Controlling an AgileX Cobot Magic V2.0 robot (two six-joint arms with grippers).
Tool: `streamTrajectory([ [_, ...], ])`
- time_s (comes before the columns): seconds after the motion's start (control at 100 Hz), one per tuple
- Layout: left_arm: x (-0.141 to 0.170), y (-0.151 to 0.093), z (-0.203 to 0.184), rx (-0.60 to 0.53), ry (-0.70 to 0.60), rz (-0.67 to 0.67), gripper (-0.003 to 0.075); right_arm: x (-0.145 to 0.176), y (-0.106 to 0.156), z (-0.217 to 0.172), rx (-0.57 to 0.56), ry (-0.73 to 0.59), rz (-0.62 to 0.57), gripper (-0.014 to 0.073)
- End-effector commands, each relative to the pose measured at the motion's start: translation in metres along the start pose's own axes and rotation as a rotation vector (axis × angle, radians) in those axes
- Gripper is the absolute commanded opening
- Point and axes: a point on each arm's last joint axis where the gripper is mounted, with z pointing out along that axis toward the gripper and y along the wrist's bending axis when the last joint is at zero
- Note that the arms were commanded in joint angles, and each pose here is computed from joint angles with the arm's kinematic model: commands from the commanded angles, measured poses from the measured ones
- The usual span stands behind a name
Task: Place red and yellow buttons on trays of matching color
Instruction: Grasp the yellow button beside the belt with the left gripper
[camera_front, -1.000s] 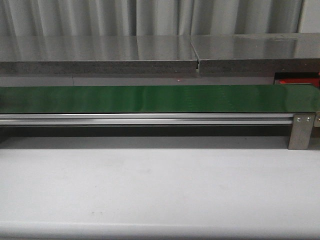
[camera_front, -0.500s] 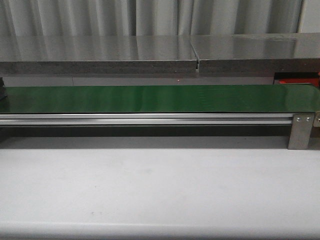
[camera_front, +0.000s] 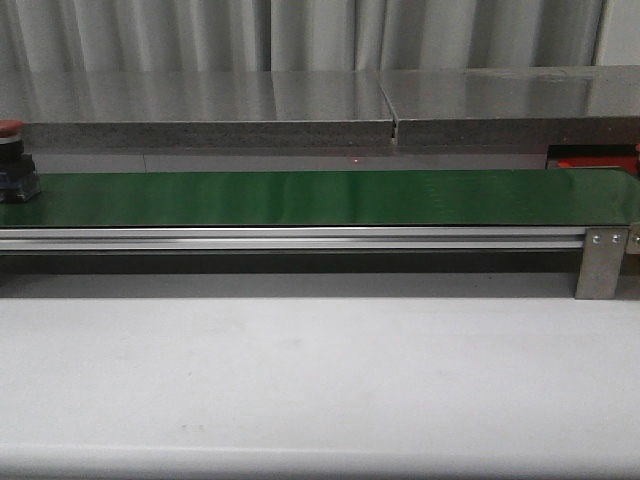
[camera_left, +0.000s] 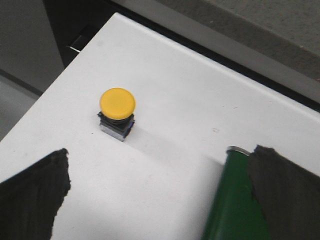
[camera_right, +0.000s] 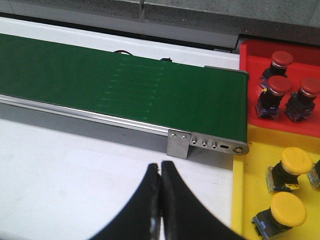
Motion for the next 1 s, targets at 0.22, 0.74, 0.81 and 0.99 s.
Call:
streamTrajectory([
  [0.22,-0.023,0.018,0.035,-0.029,-0.074,0.013,0.0692,-0.013,-0.001,-0.004,0.022,-0.08,-0.004,-0.0117],
  [0.74,-0.035,0.03,0.107,-0.025,-0.083,0.03,0.0692,-0.013,-0.001,-0.004,0.022,-0.08,-0.004,-0.0117],
  [0.81,-0.036,0.031,0.111,-0.023,-0.089,0.027,0.0692,-0.013,-0.001,-0.004,0.022,-0.08,-0.004,-0.0117],
  [0.99,-0.034,0.033,0.124,-0.021,-0.086,0.023,0.0692,-0.012,-0.001,-0.004,0.021,-0.079,-0.004,-0.0117],
])
